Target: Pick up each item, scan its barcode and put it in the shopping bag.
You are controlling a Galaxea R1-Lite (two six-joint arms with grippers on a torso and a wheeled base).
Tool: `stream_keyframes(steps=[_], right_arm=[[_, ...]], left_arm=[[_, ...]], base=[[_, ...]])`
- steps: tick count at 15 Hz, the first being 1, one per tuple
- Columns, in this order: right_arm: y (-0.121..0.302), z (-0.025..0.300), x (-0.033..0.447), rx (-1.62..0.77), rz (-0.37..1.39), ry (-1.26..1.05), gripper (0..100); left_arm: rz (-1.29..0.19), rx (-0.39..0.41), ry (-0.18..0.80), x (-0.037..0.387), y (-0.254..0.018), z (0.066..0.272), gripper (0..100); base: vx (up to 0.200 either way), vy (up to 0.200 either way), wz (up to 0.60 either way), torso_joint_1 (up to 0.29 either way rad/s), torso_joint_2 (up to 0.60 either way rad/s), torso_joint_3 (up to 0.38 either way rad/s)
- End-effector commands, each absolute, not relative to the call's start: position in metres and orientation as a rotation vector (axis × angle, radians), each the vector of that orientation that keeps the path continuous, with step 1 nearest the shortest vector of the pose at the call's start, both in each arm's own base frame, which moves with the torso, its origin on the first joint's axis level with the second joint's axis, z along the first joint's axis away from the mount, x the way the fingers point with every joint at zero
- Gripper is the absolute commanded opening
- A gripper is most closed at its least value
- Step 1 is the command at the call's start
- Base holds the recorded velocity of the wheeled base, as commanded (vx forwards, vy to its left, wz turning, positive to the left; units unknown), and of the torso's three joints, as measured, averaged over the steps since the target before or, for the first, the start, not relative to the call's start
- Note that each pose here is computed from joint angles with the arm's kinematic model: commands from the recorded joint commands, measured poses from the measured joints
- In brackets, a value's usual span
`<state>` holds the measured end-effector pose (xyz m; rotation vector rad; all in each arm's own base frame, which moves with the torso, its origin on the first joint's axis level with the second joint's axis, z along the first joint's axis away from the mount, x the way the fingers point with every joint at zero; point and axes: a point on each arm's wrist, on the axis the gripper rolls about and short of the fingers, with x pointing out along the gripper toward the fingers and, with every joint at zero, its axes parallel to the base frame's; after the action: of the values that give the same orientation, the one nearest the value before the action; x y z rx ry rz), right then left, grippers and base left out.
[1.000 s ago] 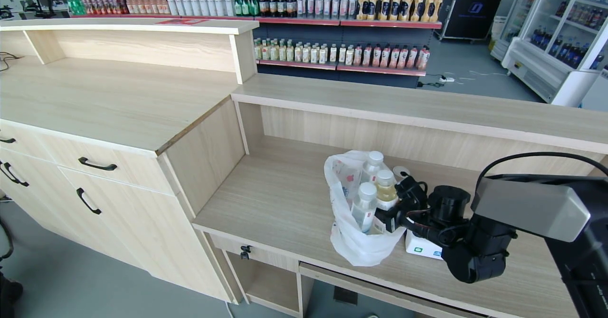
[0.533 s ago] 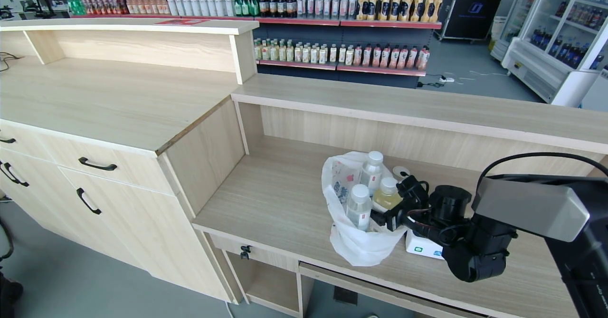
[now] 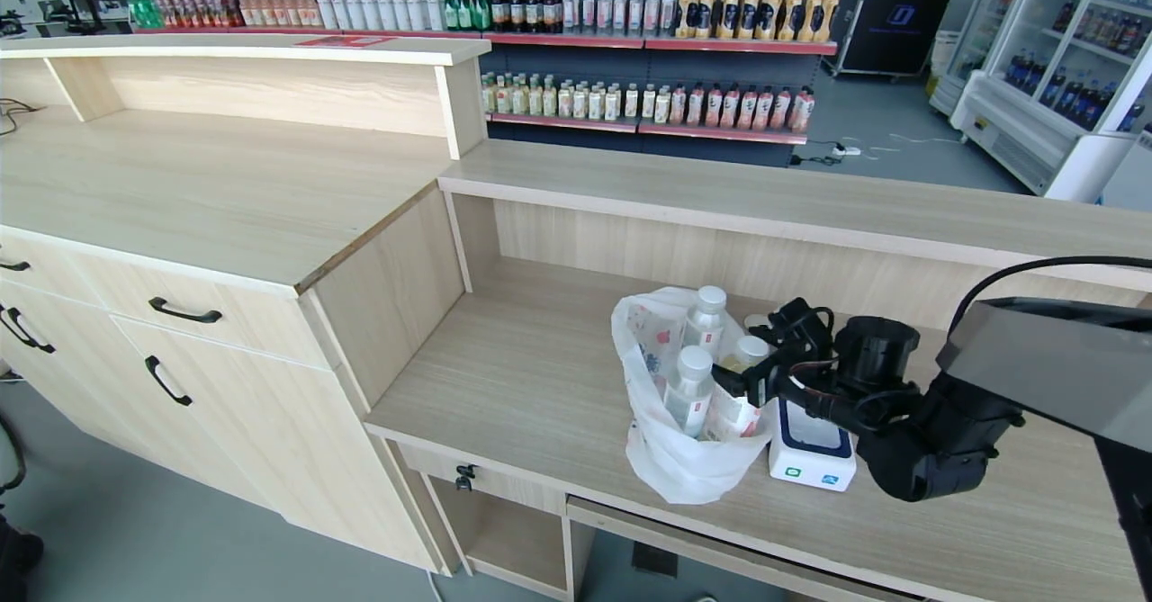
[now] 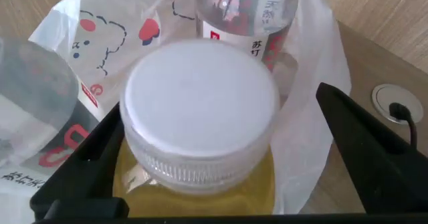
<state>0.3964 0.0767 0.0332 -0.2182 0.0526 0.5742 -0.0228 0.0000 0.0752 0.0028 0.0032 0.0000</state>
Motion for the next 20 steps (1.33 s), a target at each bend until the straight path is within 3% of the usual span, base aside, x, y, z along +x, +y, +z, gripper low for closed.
stream_keyframes(steps=[1,2,8,11,16,18,20], right_arm=[[0.07,0.084,0.379,-0.229,0.556,-0.022,100],[0.067,0.108,0.359,-0.229,0.558,-0.021,100],[0.058,0.168,0.308,-0.286,0.533,-0.118,100],[0.04,0.187,0.301,-0.423,0.356,-0.168,100],[0.003,0.233,0.27,-0.374,0.046,-0.156,100],[-0.022,0.24,0.255,-0.301,-0.137,-0.095,100],[-0.029,0.225,0.23,-0.216,-0.13,-0.029,100]], left_arm=[[0.0,0.003,0.003,-0.023,0.0,0.075,100],[0.0,0.003,0.003,-0.023,0.0,0.075,100],[0.0,0.003,0.003,-0.023,0.0,0.075,100],[0.0,0.003,0.003,-0.023,0.0,0.075,100],[0.0,0.003,0.003,-0.023,0.0,0.075,100],[0.0,0.003,0.003,-0.023,0.0,0.075,100],[0.0,0.003,0.003,-0.023,0.0,0.075,100]], base=[[0.0,0.0,0.0,0.0,0.0,0.0],[0.0,0.0,0.0,0.0,0.0,0.0],[0.0,0.0,0.0,0.0,0.0,0.0],[0.0,0.0,-0.2,-0.002,0.0,-0.001],[0.0,0.0,-0.6,0.001,0.0,0.003],[0.0,0.0,0.0,0.0,0.0,0.0],[0.0,0.0,0.0,0.0,0.0,0.0]])
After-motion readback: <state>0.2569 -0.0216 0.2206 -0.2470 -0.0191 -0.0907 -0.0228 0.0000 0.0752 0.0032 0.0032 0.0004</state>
